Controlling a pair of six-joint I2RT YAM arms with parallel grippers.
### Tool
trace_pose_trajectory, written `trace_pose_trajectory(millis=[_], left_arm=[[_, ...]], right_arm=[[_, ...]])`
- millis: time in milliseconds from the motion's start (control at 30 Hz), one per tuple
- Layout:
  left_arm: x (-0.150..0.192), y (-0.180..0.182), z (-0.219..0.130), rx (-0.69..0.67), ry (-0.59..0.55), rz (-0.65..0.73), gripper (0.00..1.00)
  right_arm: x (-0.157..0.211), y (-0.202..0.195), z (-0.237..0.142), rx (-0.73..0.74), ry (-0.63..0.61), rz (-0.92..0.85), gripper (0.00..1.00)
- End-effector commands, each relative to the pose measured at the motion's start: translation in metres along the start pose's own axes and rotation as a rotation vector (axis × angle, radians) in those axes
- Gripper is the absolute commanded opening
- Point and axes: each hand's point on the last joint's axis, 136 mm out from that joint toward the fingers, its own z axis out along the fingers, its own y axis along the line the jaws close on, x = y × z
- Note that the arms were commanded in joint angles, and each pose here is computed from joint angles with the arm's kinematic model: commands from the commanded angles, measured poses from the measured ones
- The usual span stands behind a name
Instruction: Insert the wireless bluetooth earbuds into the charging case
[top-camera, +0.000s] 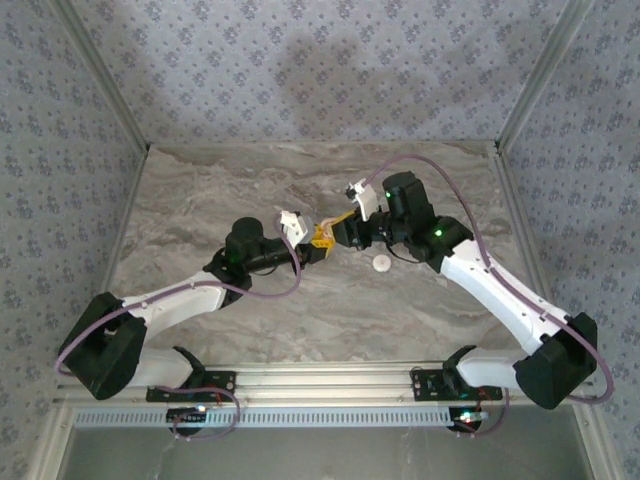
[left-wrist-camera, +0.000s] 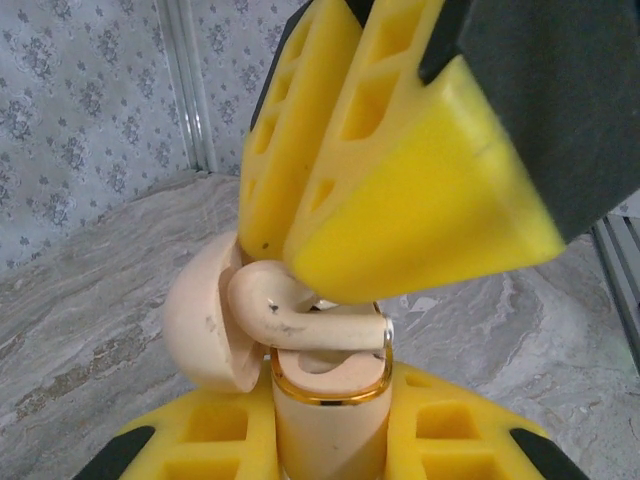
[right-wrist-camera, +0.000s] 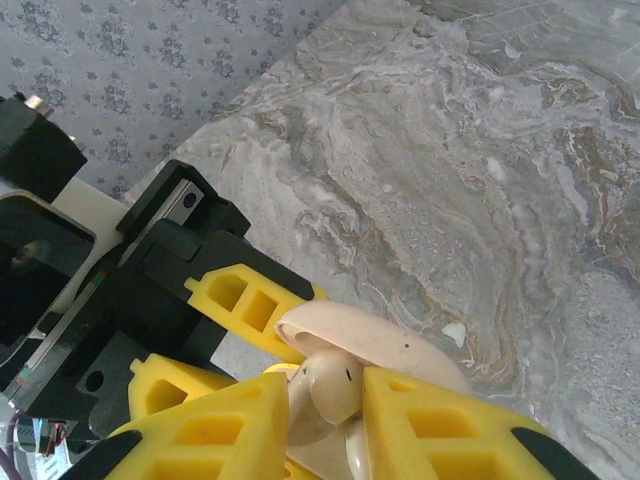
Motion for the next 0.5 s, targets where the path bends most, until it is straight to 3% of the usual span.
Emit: trace_pose_trajectory(millis=[0,467], left_arm=[[-0.0372,-0.0077,-0.0039,0.024,-0.096,0.07,0.17],[-0.0361,-0.0049,-0.0038,0.008,-0.089,0.075,0.17]], right_arm=[[-0.0046,0.009,0.0029,-0.042,0.005,0.02,0.26],[-0.0032,0.0096,-0.0006,-0.039,-0.004,0.012,0.15]])
